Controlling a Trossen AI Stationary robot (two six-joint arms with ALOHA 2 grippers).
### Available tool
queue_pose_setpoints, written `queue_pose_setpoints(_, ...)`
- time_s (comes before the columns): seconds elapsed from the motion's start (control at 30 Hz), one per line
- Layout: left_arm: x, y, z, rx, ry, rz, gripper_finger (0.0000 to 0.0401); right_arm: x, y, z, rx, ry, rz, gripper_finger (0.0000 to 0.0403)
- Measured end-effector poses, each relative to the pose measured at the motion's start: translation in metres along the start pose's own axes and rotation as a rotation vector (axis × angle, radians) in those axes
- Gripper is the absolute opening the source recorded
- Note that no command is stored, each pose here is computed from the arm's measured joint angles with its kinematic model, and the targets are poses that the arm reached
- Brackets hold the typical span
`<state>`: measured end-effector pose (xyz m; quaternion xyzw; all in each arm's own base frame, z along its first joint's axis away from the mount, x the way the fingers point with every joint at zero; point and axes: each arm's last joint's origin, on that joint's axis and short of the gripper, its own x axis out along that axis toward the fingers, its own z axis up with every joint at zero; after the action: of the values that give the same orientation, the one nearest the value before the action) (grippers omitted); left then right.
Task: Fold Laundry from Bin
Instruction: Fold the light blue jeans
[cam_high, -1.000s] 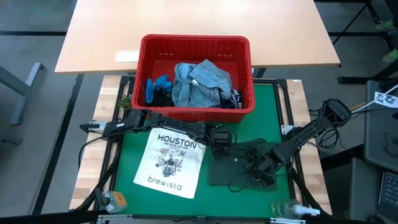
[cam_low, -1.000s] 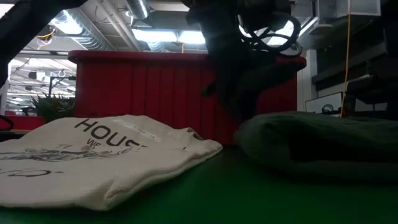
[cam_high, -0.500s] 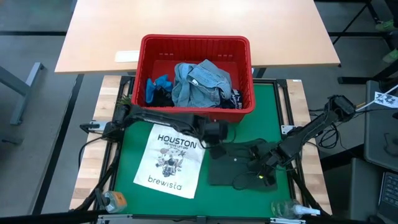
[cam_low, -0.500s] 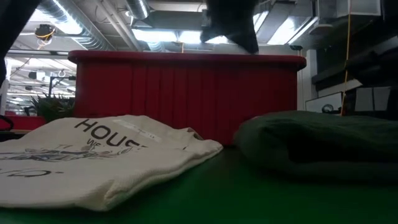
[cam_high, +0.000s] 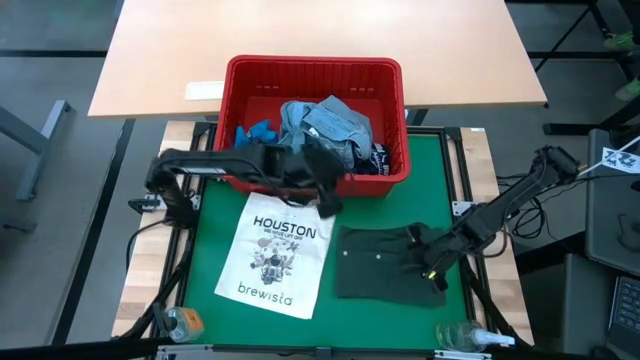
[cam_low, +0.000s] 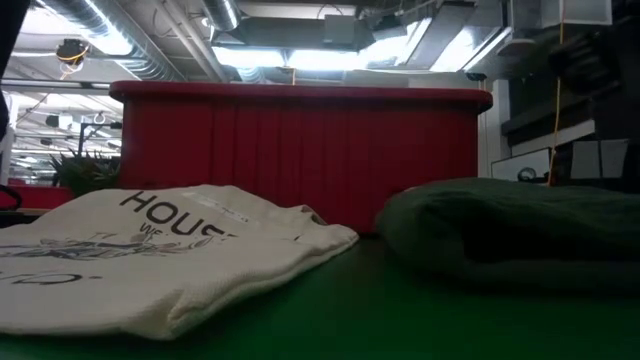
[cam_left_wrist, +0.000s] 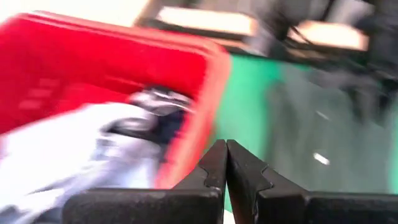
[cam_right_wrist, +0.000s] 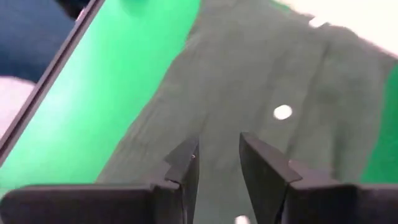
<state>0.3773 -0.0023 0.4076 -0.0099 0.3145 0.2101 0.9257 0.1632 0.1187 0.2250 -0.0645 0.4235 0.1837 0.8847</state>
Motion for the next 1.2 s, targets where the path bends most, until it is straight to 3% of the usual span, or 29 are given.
queue_pose_setpoints(0.23,-0.025,0.059,0.009,-0.072,-0.065,0.387,0.0003,-0.009,-0.005,0.002,0.007,-0.069,-0.127,0.0115)
queue_pose_setpoints(0.43,-0.021,0.099,0.002,-0.033,0.045,0.516,0.0003,-0.009,-0.007,0.002,-0.008,-0.084,-0.207,0.0115)
queue_pose_setpoints(0.63,-0.009,0.132,-0.002,0.006,0.129,0.541,0.003,-0.009,-0.021,0.008,-0.103,-0.11,-0.373,0.0115)
queue_pose_setpoints(0.87,-0.002,0.18,-0.008,0.005,0.198,0.557,0.0108,-0.01,-0.048,0.021,-0.159,-0.163,-0.478,0.0115)
queue_pose_setpoints(1.03,-0.002,0.212,-0.014,-0.07,0.218,0.56,0.0157,-0.012,-0.069,0.023,-0.111,-0.161,-0.554,0.0115)
queue_pose_setpoints(1.2,-0.003,0.237,-0.019,-0.171,0.214,0.52,0.0178,-0.015,-0.089,0.021,-0.045,-0.139,-0.619,0.0115)
